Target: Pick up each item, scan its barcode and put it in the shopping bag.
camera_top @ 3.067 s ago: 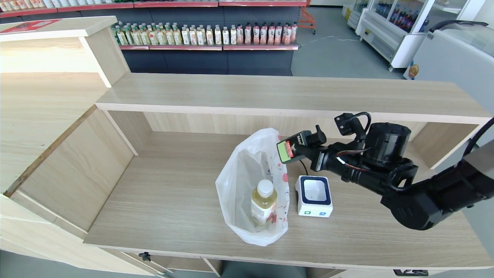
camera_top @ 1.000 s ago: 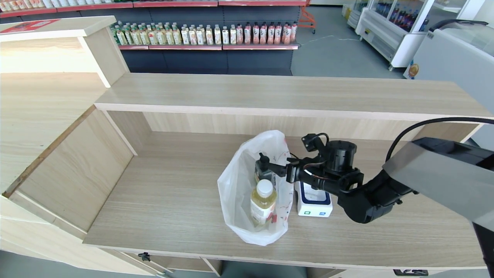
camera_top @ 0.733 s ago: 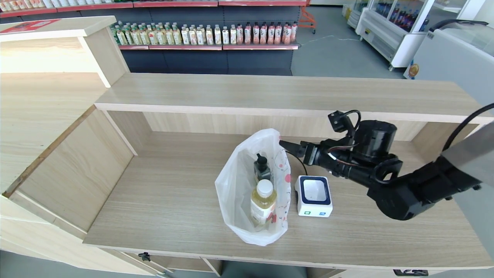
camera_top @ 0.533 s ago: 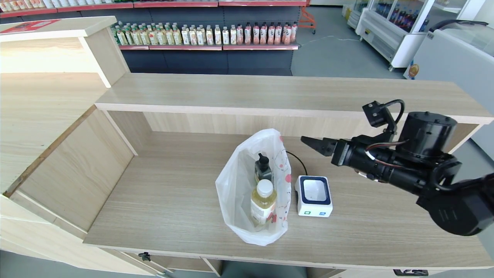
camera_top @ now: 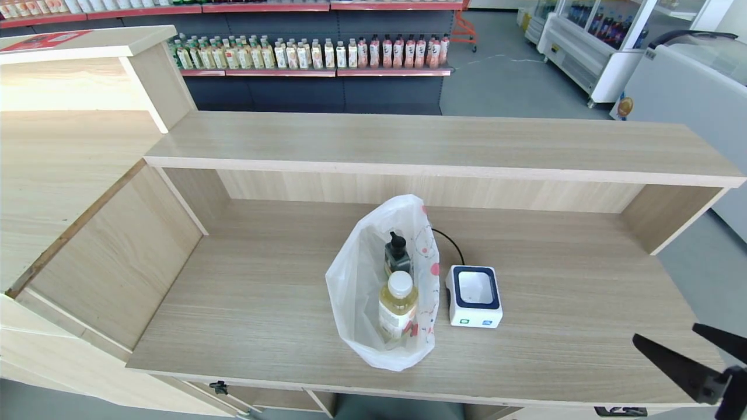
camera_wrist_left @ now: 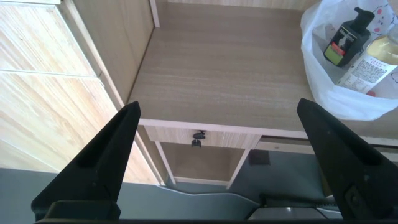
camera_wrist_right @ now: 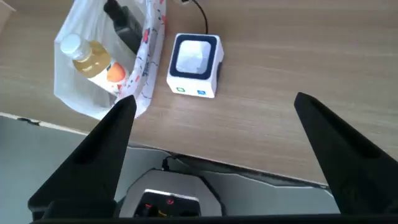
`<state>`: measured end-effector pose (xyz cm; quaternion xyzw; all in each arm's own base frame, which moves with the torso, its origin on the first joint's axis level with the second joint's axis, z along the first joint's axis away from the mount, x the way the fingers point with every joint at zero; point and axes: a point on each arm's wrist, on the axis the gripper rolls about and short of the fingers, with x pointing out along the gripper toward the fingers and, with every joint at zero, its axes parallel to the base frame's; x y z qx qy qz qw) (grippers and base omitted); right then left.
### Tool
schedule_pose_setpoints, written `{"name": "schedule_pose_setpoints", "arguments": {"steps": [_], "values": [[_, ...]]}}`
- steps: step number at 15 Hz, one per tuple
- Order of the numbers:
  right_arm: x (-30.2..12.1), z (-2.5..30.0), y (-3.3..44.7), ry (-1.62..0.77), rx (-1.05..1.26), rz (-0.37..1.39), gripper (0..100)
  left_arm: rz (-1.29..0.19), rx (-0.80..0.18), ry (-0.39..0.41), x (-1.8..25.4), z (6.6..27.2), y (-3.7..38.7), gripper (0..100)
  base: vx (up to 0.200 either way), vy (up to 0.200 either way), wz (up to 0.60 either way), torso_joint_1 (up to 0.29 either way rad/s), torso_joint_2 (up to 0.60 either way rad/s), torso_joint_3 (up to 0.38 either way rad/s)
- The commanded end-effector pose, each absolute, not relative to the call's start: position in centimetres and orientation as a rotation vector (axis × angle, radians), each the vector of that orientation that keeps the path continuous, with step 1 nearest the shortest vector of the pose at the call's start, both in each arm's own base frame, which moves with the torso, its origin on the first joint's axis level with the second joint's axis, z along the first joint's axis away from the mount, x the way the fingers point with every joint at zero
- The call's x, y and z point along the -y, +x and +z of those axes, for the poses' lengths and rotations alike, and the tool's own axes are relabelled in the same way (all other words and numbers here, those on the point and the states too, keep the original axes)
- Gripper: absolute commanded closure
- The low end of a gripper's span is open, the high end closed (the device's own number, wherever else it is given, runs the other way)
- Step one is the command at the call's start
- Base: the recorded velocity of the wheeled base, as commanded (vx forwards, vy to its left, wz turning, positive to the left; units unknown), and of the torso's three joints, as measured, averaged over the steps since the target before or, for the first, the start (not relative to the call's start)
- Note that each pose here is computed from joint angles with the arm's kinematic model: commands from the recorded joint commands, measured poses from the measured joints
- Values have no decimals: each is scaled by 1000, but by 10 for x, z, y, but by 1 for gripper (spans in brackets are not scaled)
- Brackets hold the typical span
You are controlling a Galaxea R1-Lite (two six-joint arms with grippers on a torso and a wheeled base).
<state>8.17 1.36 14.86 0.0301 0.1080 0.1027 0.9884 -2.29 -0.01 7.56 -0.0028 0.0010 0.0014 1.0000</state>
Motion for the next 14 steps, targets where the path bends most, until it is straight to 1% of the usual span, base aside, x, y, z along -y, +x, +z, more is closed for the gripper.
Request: {"name": "schedule_pose_setpoints", "arguments": {"steps": [1, 5, 7, 14], "values": [[0, 87, -4, 19, -140, 8, 0, 3, -2, -6, 0, 76, -23, 0, 0, 0, 0, 0, 0, 0], [-1, 81, -23, -40, 48, 19, 0, 3, -2, -6, 0, 76, -23, 0, 0, 0, 0, 0, 0, 0], [1, 78, -23, -42, 20, -48, 0, 3, -2, -6, 0, 76, -23, 0, 0, 0, 0, 0, 0, 0], [1, 76, -23, -44, 2, -43, 0, 3, -2, -6, 0, 76, -23, 0, 0, 0, 0, 0, 0, 0]]}}
